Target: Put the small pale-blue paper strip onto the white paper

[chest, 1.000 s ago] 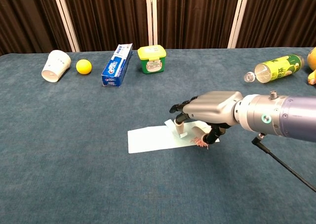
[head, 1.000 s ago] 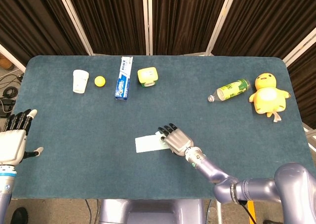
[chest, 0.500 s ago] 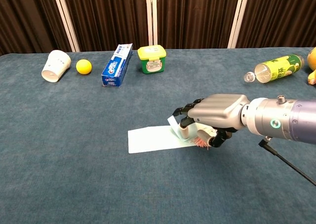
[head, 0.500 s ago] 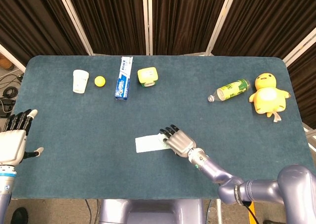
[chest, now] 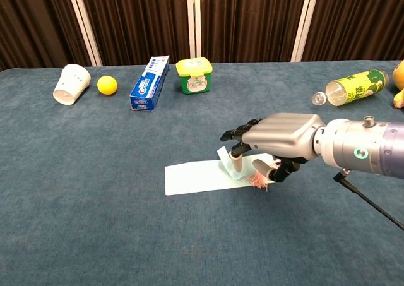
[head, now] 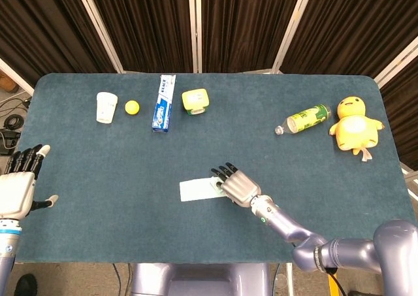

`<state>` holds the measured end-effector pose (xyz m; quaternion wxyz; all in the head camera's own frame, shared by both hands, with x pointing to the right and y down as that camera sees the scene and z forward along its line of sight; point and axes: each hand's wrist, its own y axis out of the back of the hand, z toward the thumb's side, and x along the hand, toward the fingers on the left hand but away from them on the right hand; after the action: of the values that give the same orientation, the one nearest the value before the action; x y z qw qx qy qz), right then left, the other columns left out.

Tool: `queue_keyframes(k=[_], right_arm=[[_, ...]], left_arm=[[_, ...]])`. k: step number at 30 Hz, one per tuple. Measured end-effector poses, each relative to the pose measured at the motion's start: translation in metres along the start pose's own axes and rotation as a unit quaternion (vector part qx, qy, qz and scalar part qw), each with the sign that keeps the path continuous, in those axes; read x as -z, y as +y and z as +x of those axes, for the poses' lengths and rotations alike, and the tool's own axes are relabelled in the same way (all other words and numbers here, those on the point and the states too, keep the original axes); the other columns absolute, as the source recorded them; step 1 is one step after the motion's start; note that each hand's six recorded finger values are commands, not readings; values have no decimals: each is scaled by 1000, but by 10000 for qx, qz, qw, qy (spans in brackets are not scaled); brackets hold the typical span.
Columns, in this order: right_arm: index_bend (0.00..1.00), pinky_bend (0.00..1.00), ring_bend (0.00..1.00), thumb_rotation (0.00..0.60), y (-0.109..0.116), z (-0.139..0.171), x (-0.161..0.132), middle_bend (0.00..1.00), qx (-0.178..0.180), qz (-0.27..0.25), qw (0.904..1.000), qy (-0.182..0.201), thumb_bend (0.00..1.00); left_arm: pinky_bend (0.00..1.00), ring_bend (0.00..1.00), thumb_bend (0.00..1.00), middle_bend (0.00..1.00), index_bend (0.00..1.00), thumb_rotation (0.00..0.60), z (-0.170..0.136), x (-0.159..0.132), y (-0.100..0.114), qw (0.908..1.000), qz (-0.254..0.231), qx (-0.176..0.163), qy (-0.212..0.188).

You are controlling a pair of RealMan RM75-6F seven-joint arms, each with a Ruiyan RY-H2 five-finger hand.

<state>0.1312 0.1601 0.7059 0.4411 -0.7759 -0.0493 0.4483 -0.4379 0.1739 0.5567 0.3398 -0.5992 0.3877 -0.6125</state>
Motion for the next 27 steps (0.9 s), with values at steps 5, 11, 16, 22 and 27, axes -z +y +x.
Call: queue_keyframes(k=[5, 11, 16, 22, 27], right_arm=[[373, 0, 0, 600, -2, 6, -1, 0, 20, 63, 9999, 102, 700], [373, 0, 0, 600, -8, 7, 1, 0, -15, 127, 9999, 94, 700], [373, 0, 0, 600, -9, 4, 3, 0, -19, 130, 9999, 37, 701], [381, 0, 0, 600, -13, 2, 5, 0, -103, 157, 9998, 9, 700], [382, 0, 0, 600, -15, 2, 3, 0, -124, 164, 9998, 23, 702]], left_arm=[[0, 0, 0, 0, 0, 600, 0, -1, 0, 10000, -4, 1, -18], [0, 0, 0, 0, 0, 600, -1, -2, 0, 10000, -6, 9, -28], [0, 0, 0, 0, 0, 600, 0, -2, -1, 10000, -1, 21, -28], [0, 0, 0, 0, 0, 600, 0, -2, -2, 10000, 2, 34, -27], [0, 0, 0, 0, 0, 600, 0, -2, -1, 10000, -3, 30, -28]])
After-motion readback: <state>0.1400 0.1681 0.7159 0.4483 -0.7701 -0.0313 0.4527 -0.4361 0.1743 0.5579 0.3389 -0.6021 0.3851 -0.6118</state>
